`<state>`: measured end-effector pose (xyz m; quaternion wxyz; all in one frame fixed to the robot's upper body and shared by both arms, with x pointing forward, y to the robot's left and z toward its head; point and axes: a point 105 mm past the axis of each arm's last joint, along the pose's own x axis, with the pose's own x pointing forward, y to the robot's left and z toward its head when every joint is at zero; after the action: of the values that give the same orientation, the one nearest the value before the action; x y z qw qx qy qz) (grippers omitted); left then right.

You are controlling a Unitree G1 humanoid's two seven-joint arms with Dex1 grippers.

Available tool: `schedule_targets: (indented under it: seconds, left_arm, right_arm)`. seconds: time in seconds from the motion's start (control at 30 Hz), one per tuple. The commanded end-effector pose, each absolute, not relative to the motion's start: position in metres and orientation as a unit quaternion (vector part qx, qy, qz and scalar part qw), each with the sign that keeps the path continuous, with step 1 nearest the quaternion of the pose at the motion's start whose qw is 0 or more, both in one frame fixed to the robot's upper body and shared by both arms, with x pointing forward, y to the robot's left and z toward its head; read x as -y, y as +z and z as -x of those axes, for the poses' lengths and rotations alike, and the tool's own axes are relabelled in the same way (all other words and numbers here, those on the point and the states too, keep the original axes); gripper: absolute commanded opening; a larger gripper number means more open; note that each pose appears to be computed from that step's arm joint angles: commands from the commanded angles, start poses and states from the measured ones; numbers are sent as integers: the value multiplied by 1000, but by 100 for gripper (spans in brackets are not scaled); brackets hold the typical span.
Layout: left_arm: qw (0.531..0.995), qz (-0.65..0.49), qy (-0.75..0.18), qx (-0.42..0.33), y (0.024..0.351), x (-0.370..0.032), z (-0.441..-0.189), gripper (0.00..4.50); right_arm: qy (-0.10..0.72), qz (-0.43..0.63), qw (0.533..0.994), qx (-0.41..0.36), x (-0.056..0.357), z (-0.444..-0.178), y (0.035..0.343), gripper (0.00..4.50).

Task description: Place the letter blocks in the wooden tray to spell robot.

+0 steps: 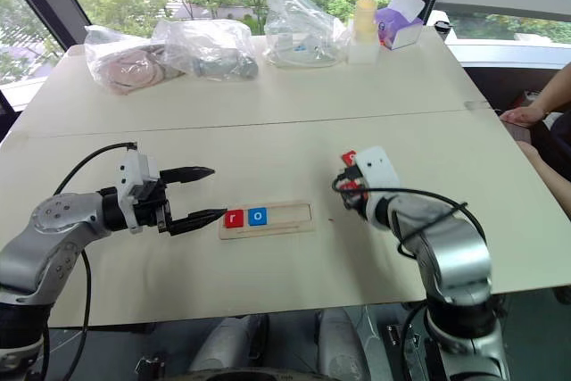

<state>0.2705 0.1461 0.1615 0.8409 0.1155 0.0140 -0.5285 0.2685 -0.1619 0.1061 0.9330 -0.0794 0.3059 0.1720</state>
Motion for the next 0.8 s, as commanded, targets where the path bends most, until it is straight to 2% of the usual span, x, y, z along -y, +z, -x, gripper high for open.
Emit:
schedule_targets:
  seconds: [0.03,0.17,0.33,0.6,0.73,0.8]
  left_arm:
    - [834,-124,-538,3,168,-141,-271,450]
    - [828,-124,-547,5,168,-136,-274,450]
    - [825,-125,-551,9,167,-134,-275,450]
    - [830,-130,-542,11,165,-136,-274,450]
    - [833,-129,-538,11,164,-137,-271,450]
    - [836,-129,-533,11,163,-139,-271,450]
  right_arm:
    - [158,70,942,-289,166,-253,110,116]
    - [120,49,946,-298,173,-246,101,116]
    - [90,24,950,-298,174,-251,98,116]
    - [90,9,950,-300,167,-261,97,116]
    - [106,13,947,-302,163,-263,98,306]
    - [156,34,942,-295,155,-262,106,408]
